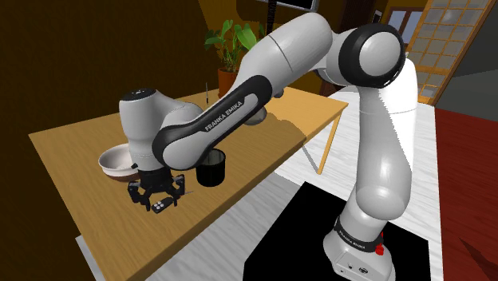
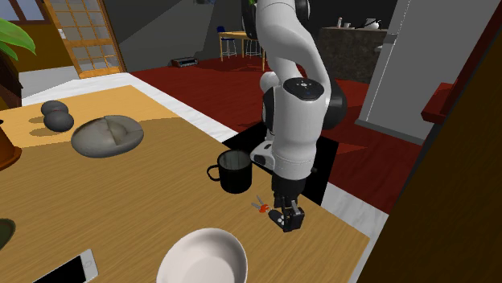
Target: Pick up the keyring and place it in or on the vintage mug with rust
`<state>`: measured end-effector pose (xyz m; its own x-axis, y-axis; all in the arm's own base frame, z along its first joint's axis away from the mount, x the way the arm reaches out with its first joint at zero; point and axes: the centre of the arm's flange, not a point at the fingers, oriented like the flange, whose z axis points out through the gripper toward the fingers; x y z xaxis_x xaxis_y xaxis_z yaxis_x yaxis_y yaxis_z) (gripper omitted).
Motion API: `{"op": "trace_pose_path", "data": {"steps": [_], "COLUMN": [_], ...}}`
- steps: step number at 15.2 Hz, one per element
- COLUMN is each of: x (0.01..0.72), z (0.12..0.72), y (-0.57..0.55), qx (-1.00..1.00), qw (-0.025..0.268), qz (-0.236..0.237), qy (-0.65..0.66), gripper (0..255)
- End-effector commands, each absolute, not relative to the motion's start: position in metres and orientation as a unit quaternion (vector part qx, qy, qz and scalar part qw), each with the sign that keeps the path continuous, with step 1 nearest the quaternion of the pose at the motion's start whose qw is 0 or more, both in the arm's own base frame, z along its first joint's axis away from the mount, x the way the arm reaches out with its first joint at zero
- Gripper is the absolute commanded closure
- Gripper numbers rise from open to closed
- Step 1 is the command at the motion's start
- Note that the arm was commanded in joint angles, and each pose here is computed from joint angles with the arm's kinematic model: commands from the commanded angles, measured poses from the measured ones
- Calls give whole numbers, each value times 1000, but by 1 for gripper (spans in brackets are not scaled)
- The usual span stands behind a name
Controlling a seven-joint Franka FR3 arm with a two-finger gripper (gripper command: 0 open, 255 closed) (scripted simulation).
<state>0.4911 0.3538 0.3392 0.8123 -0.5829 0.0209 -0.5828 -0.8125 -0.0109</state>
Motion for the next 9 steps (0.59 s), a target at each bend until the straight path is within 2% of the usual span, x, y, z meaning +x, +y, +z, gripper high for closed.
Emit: {"op": "trace_pose_path", "data": {"steps": [1,9], "x": [491,491], "z": [339,381], "y": [354,354], "qx": [-952,-952], "qw": [2,2], "qz": [-12,-12], "qy": [306,306], "gripper": [255,255]}}
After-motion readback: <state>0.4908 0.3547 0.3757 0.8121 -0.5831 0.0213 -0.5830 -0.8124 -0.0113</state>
